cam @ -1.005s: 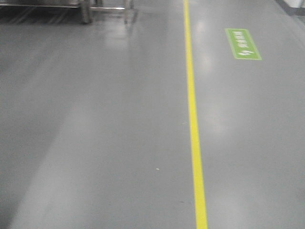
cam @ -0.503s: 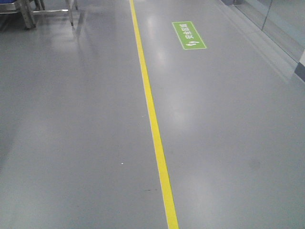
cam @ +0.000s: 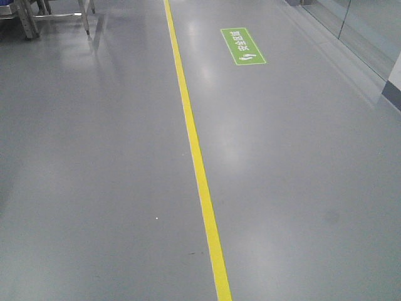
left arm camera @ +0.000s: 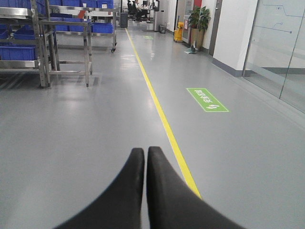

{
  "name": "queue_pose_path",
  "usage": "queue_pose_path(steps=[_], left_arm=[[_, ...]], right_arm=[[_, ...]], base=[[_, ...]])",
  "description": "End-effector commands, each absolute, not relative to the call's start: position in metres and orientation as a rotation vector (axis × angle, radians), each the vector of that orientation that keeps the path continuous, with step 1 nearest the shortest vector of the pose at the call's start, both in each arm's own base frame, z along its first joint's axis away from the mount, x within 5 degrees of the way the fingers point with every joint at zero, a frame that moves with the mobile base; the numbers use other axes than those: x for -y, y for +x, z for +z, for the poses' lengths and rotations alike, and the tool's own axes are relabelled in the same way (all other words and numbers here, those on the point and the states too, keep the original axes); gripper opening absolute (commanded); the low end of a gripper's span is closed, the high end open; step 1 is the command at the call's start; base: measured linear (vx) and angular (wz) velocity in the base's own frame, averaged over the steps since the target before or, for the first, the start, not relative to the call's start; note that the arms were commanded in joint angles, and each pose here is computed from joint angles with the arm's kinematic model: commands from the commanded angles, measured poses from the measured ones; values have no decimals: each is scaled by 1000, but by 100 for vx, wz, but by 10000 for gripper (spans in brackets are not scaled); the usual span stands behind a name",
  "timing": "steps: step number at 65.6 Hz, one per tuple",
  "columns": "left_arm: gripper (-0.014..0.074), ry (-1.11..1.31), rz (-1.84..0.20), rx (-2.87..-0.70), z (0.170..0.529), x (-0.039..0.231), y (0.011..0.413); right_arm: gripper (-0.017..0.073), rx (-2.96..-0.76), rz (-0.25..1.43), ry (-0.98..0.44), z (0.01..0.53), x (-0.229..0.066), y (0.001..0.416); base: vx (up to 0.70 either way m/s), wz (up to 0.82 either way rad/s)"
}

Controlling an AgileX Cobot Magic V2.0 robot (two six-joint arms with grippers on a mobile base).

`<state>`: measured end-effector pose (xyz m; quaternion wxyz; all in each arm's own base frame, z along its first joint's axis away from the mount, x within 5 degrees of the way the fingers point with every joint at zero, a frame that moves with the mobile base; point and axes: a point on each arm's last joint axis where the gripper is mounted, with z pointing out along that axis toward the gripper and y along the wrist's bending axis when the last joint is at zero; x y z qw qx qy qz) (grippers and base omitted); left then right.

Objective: Pour parts from conveyor to right shelf
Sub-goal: 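Drive along the yellow floor line carrying the blue part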

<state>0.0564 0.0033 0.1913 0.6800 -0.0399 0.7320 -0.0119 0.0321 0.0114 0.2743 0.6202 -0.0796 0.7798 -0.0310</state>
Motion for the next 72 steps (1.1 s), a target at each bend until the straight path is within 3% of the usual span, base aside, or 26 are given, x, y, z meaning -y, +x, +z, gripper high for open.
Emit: queue_pose_path(steps=[1, 34, 72], left_arm=[[-6, -70, -50, -1539, 205, -1, 55], [-6, -70, -50, -1539, 205, -1, 55], [-6, -70, -50, -1539, 205, -1, 55]], right_arm=[[-5, -1707, -86, -160, 289, -10, 33], [-5, -1707, -86, -160, 289, -10, 33], [-5, -1707, -86, -160, 289, -10, 33]], base=[[11, -2], [21, -5], [46, 4]])
